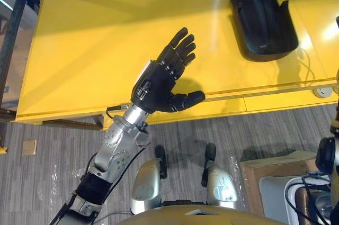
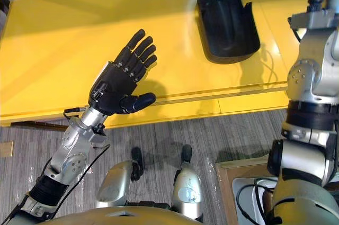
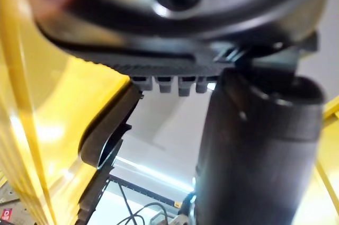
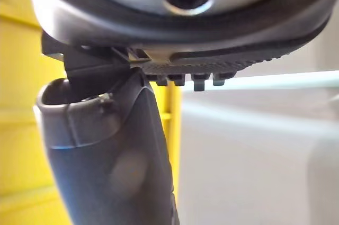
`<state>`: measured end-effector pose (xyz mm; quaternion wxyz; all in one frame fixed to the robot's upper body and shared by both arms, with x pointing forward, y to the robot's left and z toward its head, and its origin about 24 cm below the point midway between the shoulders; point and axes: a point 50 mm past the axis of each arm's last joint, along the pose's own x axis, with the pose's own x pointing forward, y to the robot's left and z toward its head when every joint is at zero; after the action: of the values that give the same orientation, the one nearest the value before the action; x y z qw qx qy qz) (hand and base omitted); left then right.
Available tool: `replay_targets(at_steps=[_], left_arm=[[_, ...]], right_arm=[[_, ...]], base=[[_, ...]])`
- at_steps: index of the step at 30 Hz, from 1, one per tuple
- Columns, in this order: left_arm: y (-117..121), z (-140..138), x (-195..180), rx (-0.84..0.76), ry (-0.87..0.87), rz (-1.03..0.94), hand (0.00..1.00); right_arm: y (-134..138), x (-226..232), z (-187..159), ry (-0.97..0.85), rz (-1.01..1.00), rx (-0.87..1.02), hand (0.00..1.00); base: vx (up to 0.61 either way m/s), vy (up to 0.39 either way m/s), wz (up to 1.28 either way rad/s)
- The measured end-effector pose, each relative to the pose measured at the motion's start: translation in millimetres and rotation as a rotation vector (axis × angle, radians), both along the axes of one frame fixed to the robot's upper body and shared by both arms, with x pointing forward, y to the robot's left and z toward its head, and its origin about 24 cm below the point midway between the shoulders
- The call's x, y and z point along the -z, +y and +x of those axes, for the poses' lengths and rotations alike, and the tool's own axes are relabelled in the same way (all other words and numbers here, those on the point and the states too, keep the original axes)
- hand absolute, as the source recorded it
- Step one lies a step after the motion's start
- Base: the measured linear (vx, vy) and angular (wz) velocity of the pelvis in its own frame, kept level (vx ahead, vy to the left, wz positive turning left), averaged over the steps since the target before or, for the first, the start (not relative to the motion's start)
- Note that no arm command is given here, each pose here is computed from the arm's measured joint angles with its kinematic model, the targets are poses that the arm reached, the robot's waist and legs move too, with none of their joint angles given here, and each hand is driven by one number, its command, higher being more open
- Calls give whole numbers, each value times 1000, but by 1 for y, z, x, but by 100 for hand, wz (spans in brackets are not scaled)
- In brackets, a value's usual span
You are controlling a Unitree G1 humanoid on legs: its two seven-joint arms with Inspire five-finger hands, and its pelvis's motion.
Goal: Walk over and take three plastic housings, then place them on the shelf
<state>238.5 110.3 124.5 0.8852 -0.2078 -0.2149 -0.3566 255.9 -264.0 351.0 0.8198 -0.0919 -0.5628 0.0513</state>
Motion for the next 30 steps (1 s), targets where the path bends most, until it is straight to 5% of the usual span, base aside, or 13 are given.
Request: replay_targets(at_steps=[8, 13, 30], left_arm=[[-20, -27, 11, 66, 72, -57, 100], [-14, -42, 28, 49, 165, -74, 100], [-12, -18, -8, 2, -1, -58, 100]], right_arm=[[-20, 142, -4, 474, 53, 345, 100], [-21, 204, -42, 695, 75, 437, 100], [2, 188, -33, 636, -78, 396, 100]], base=[[78, -7, -11], [23, 4, -21], [-91, -17, -15]])
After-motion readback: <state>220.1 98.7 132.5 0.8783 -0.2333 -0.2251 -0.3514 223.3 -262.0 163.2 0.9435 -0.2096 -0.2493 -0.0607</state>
